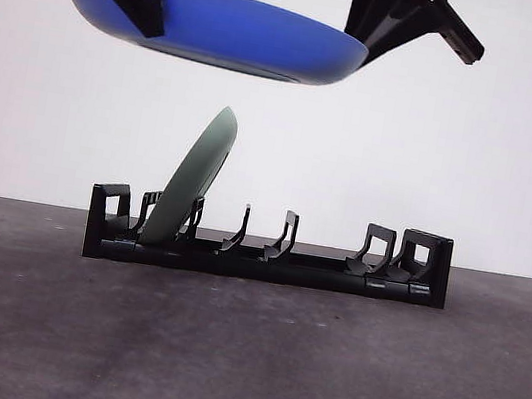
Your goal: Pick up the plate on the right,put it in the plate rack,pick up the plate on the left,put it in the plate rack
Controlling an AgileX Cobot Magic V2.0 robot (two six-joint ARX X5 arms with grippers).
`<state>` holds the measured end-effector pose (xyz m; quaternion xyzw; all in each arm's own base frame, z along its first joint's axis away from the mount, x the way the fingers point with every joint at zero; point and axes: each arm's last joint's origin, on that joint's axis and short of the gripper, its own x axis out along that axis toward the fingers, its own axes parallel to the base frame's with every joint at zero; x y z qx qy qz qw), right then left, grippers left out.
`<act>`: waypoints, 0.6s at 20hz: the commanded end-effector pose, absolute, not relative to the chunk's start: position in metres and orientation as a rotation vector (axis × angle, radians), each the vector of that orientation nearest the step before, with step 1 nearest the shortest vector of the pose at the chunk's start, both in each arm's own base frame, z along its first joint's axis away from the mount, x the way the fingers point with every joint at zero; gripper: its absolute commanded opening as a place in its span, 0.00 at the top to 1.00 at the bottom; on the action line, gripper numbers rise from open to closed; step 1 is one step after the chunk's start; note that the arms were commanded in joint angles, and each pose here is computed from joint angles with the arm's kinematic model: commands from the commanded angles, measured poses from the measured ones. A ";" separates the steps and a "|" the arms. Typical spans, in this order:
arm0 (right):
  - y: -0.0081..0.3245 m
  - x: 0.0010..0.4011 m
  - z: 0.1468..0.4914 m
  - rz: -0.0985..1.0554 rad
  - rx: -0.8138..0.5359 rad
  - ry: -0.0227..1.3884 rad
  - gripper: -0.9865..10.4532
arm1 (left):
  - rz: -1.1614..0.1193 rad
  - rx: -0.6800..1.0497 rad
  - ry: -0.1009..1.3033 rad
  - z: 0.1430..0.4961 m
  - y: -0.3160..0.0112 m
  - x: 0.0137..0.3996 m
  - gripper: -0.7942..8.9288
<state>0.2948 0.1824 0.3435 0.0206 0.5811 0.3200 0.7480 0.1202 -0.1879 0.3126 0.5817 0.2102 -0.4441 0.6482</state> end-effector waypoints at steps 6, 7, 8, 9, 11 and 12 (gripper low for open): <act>0.182 0.295 0.347 0.707 0.044 1.253 0.92 | -1.050 1.288 0.490 0.311 -0.190 0.119 0.93; 0.182 0.295 0.347 0.708 0.042 1.253 0.92 | -1.062 1.261 0.493 0.311 -0.191 0.119 0.93; 0.182 0.295 0.347 0.710 0.040 1.252 0.90 | -1.081 1.243 0.492 0.312 -0.191 0.118 0.93; 0.182 0.295 0.347 0.712 0.037 1.249 0.86 | -1.100 1.228 0.488 0.312 -0.192 0.118 0.93; 0.181 0.294 0.352 0.722 0.030 1.221 0.72 | -1.119 1.186 0.475 0.313 -0.194 0.118 0.93; 0.179 0.293 0.357 0.724 0.033 1.194 0.68 | -1.137 1.158 0.465 0.314 -0.195 0.118 0.93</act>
